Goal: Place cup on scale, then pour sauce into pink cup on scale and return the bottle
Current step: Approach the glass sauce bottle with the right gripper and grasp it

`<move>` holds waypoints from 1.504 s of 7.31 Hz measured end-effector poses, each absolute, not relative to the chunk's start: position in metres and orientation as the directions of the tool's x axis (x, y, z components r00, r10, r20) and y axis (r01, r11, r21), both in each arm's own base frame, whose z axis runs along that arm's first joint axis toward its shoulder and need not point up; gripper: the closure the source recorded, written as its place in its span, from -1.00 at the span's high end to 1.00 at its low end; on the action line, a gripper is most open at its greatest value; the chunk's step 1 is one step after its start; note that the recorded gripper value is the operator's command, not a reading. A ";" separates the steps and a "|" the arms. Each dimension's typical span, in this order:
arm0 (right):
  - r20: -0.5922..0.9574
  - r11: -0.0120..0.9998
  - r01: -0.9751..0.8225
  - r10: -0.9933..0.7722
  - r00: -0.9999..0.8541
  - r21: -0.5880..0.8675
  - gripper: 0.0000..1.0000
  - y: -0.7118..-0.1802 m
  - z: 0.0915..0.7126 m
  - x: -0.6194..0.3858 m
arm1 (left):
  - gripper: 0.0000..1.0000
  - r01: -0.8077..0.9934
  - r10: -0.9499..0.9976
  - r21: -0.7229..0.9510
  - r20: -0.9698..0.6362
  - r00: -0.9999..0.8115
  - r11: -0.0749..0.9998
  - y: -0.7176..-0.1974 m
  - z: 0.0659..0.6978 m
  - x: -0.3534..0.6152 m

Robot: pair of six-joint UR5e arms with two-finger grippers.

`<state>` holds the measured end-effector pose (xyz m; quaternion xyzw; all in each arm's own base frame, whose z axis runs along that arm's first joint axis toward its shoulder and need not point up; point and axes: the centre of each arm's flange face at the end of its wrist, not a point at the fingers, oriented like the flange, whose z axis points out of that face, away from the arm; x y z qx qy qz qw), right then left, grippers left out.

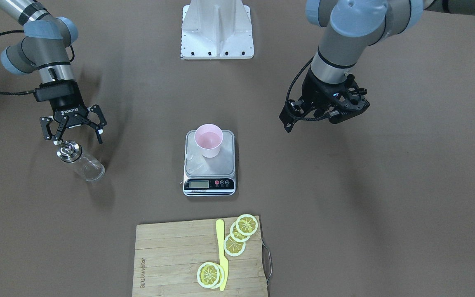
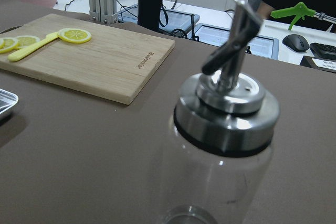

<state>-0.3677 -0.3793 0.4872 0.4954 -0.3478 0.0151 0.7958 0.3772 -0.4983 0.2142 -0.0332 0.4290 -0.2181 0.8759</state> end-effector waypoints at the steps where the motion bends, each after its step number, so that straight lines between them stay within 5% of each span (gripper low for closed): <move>1: 0.560 0.509 -0.361 -0.318 0.765 0.781 0.89 -0.380 0.492 -0.370 | 0.98 0.355 -0.414 -0.249 -0.735 0.536 0.901 -0.499 0.215 0.379; 11: 0.543 0.501 -0.357 -0.294 0.787 0.788 0.75 -0.403 0.501 -0.384 | 0.98 0.357 -0.416 -0.249 -0.736 0.534 0.900 -0.502 0.214 0.382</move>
